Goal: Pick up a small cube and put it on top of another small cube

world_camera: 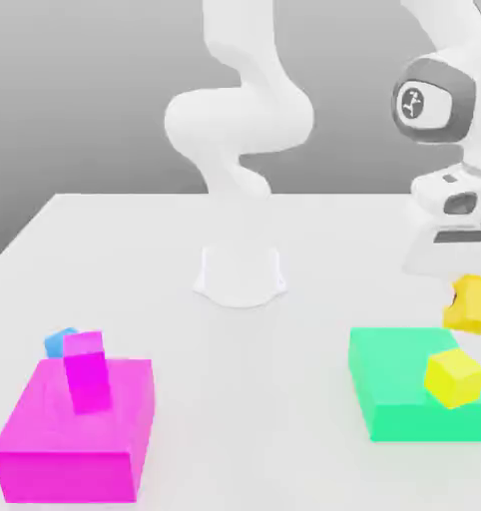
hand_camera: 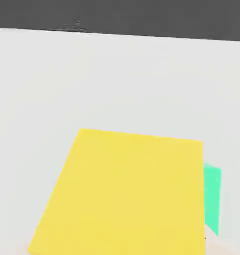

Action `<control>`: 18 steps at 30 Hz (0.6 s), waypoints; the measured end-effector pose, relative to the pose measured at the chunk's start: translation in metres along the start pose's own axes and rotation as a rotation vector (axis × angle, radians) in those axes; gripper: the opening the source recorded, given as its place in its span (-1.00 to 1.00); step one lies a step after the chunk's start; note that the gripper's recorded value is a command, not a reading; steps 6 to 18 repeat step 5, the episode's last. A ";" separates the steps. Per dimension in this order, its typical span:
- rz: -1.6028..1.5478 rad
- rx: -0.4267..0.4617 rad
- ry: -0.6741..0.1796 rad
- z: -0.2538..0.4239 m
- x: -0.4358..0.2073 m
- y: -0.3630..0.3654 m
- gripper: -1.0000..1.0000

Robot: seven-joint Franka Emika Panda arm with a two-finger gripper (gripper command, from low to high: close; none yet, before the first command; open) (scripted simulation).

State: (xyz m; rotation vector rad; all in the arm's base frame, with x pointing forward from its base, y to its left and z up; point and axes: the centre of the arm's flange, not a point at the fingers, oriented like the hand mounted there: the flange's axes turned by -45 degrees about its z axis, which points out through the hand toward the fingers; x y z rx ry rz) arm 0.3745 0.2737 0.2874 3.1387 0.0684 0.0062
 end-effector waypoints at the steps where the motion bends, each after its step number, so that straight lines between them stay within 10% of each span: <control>1: 0.001 0.000 -0.001 0.012 0.000 0.000 -1.00; 2: 0.001 0.001 -0.002 0.025 -0.001 0.000 -1.00; 3: -0.001 0.003 -0.003 0.032 -0.002 -0.001 1.00; 18: 0.000 0.003 -0.003 0.032 -0.002 0.000 1.00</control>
